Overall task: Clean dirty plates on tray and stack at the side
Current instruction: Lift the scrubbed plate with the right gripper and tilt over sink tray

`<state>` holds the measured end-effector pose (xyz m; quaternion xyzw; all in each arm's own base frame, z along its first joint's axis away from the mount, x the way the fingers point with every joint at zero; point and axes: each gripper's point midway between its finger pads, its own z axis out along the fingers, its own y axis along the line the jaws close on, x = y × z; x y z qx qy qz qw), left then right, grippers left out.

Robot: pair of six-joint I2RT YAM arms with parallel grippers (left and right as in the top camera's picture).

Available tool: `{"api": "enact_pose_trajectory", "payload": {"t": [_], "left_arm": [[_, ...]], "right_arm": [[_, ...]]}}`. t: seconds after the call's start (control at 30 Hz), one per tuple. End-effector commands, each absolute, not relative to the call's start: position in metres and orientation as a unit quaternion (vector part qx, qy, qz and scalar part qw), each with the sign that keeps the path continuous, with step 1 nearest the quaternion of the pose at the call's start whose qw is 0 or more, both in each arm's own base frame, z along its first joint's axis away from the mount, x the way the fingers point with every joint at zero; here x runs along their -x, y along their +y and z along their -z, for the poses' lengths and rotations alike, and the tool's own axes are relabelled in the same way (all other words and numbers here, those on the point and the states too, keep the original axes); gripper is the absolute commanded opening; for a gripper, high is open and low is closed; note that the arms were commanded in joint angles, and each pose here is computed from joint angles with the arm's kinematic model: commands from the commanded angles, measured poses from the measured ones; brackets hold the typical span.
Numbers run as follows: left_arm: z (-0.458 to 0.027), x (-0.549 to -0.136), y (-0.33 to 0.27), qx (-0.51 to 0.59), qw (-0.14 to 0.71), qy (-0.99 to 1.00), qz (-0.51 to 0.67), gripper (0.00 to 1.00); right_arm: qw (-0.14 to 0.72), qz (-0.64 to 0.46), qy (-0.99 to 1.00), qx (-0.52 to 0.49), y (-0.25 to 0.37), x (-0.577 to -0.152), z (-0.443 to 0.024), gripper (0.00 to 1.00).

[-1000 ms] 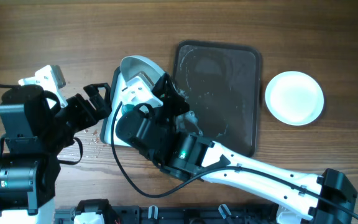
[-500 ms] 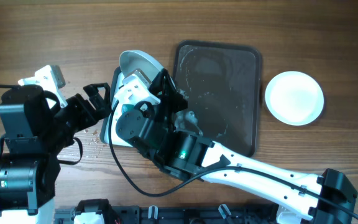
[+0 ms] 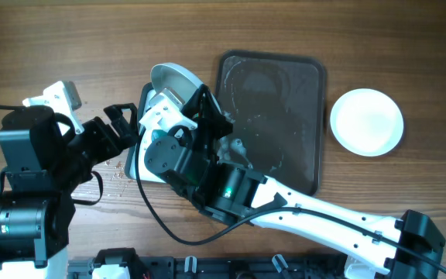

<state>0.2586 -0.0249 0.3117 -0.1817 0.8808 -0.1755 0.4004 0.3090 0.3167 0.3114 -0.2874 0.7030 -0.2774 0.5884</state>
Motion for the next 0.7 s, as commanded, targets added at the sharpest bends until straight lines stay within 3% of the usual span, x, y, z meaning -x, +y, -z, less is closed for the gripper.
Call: {"api": "enact_pose_trajectory", "payload": {"t": [0.0,0.5,0.67], "left_arm": [[-0.3160,-0.2594,-0.0222,0.182,0.408,0.878,0.171,1.00],[-0.3160,-0.2594,-0.0222,0.182,0.408,0.878,0.171,1.00],[-0.3160,-0.2594,-0.0222,0.182,0.408,0.878,0.171,1.00]], "right_arm": [[0.595,0.281,0.702,0.273,0.3157,-0.3098,-0.3220,0.04],[0.605,0.273,0.702,0.259,0.3164,-0.3118,-0.3276,0.05],[0.579,0.324,0.676,0.321,0.3176,-0.3105,-0.3264,0.04]]}}
